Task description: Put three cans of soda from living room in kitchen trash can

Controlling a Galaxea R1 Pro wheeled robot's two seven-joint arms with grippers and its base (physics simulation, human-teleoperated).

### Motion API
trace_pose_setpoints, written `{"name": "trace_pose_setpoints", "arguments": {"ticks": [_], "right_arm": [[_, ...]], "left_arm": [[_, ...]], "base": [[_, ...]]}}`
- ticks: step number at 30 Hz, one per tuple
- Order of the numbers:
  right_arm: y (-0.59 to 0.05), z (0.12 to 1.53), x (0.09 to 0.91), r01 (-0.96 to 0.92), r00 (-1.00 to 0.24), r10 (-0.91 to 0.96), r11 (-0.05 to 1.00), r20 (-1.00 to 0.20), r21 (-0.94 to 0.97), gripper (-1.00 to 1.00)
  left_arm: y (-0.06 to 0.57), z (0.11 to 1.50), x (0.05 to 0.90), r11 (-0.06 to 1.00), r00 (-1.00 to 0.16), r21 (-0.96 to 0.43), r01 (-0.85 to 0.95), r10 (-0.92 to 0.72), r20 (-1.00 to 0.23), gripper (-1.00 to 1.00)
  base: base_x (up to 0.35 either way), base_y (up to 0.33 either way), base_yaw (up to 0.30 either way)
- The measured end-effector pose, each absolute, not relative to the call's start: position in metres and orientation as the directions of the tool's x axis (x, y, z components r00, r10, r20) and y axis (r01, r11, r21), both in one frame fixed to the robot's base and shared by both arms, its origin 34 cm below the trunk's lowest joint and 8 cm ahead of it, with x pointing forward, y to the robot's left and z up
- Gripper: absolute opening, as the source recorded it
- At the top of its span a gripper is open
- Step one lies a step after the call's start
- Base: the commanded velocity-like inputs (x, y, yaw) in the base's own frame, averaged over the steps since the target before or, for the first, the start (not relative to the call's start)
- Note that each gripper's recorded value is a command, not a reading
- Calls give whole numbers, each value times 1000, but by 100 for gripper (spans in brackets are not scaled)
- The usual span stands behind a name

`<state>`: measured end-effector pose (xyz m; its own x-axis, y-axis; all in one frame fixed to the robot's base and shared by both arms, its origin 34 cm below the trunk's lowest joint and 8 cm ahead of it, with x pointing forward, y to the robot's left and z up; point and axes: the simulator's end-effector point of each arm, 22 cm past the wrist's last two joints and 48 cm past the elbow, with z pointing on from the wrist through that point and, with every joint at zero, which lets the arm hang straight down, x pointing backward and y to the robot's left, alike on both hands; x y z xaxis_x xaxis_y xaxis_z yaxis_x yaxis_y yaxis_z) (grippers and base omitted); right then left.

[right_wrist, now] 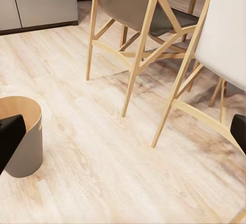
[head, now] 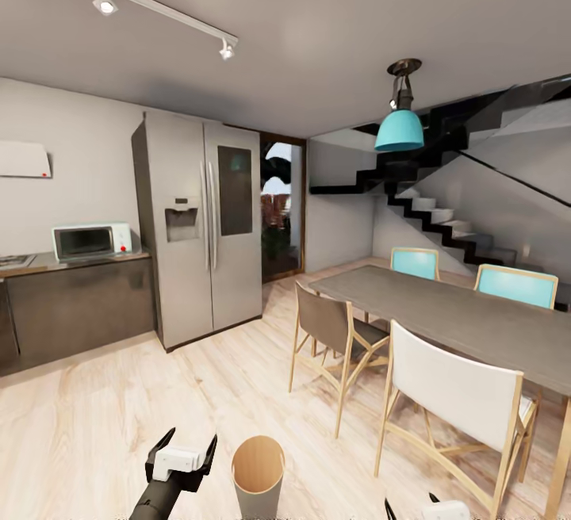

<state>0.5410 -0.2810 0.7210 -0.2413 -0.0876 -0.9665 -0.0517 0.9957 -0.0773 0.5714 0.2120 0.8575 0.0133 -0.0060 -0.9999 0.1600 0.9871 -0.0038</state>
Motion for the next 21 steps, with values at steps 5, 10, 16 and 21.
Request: {"name": "trace_pose_setpoints", "arguments": {"ticks": [5,10,16,21], "right_arm": [[-281,718,540,-53,-249,-88,996,-964,-77,100],[-281,715,539,-53,-257,-88,996,-963,-76,100],[-281,711,538,-54,-266,-88,996,-960,-76,100],[-281,708,537,-54,-273,-88,996,-958,-76,100]], "left_arm": [[212,854,572,987,6,-6,159,-7,-1000,100],[212,851,572,987,-2,-8,159,-7,-1000,100],[212,847,572,987,-11,-11,160,-9,-1000,100],[212,844,572,987,-18,-14,159,-11,-1000,100]], "base": [[0,0,0],[0,0,0],[0,0,0],[0,0,0]]}}
